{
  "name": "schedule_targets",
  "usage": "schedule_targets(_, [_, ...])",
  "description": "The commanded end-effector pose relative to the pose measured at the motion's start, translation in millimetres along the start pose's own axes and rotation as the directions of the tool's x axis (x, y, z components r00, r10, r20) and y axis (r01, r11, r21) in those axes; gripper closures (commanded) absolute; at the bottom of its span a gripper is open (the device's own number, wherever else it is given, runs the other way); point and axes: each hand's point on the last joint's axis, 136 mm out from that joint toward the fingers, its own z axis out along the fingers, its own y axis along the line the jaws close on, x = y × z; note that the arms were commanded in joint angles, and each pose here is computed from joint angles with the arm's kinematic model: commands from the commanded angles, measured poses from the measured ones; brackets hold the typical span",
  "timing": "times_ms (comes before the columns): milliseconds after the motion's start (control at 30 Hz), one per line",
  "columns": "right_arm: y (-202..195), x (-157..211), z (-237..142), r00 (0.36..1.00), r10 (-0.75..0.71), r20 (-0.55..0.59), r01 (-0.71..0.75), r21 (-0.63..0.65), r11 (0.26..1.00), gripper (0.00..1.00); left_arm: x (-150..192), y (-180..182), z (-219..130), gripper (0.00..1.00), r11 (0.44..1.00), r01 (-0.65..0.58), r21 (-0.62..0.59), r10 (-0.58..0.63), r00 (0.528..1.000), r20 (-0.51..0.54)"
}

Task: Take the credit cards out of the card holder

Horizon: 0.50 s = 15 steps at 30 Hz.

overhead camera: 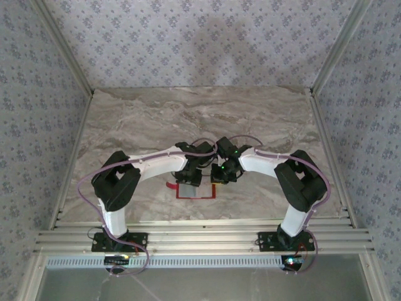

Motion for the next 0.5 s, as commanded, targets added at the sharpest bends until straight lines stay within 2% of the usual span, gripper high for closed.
schedule_targets(0, [-9.7, 4.8, 2.8, 1.0, 0.009, -0.019, -0.008, 0.029, 1.0, 0.89, 0.6, 11.5, -10.7, 0.56, 0.998, -0.029, -0.055, 0.029, 1.0, 0.01])
schedule_targets(267, [-5.5, 1.6, -10.0, 1.0, 0.001, 0.007, -0.001, 0.03, 1.0, 0.88, 11.2, 19.6, -1.1, 0.59, 1.0, 0.001, -0.009, -0.001, 1.0, -0.028])
schedule_targets(467, [2.5, -0.4, -20.4, 1.0, -0.011, 0.028, 0.011, 0.016, 1.0, 0.88, 9.6, 27.3, -6.1, 0.59, 0.998, 0.047, 0.048, -0.046, 0.999, -0.02])
